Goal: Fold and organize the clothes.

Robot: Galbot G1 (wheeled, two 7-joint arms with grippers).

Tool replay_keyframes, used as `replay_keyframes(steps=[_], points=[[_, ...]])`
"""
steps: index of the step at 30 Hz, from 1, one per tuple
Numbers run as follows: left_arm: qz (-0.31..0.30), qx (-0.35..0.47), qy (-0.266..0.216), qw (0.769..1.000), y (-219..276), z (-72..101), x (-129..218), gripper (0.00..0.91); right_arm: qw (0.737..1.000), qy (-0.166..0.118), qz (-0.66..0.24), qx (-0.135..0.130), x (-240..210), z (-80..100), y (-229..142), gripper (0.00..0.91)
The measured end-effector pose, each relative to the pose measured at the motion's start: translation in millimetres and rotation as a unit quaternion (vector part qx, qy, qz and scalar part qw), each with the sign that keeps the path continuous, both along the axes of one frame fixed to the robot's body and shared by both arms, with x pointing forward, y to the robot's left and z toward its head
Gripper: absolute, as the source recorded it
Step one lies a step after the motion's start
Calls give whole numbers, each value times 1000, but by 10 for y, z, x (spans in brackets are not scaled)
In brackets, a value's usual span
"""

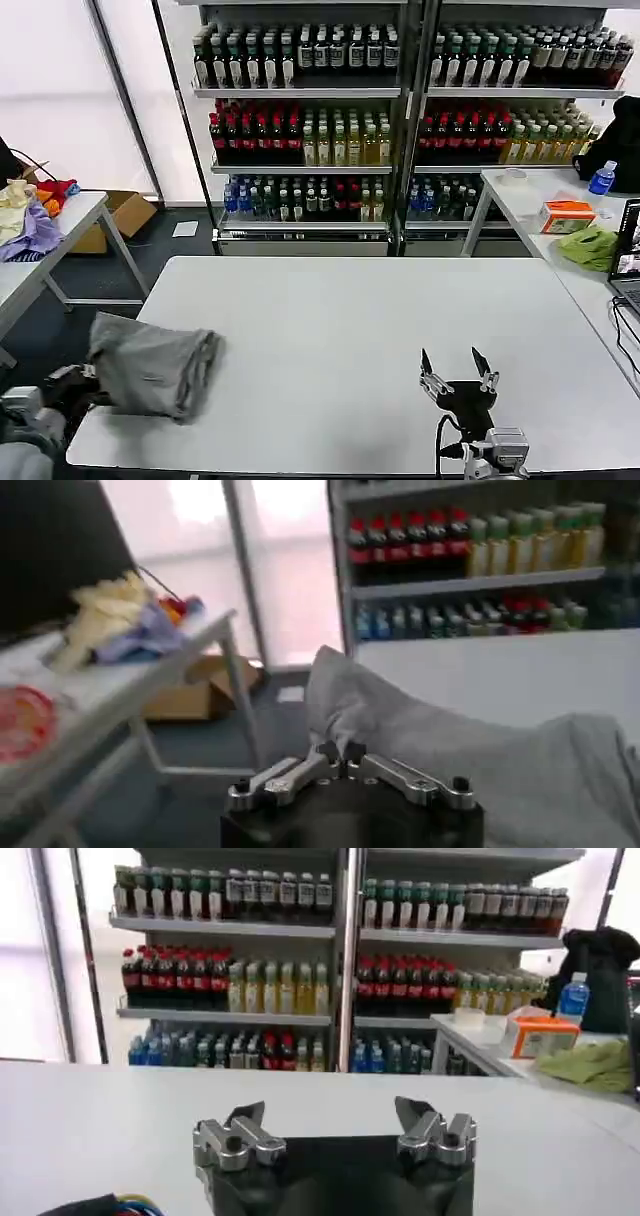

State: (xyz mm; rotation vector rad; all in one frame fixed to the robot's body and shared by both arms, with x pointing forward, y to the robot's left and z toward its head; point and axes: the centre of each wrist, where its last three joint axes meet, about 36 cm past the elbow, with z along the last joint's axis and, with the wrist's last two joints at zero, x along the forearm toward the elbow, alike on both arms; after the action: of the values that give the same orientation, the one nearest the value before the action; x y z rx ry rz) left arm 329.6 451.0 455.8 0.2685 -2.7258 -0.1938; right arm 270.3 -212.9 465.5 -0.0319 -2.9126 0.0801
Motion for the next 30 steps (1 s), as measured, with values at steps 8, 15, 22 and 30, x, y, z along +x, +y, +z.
replay_keyframes(steps=[8, 15, 22, 30], points=[[7, 38, -20, 999, 113, 261, -41, 0, 1000, 0, -1, 0, 32, 0, -11, 907], [-20, 20, -32, 999, -340, 144, -122, 0, 1000, 5, -9, -1, 15, -29, -19, 907], [-87, -52, -47, 994, -1323, 48, -183, 0, 1000, 4, -21, -3, -12, 10, -53, 907], [-177, -140, -46, 973, -2343, 58, -201, 0, 999, 9, -41, -5, -53, -33, -128, 907]])
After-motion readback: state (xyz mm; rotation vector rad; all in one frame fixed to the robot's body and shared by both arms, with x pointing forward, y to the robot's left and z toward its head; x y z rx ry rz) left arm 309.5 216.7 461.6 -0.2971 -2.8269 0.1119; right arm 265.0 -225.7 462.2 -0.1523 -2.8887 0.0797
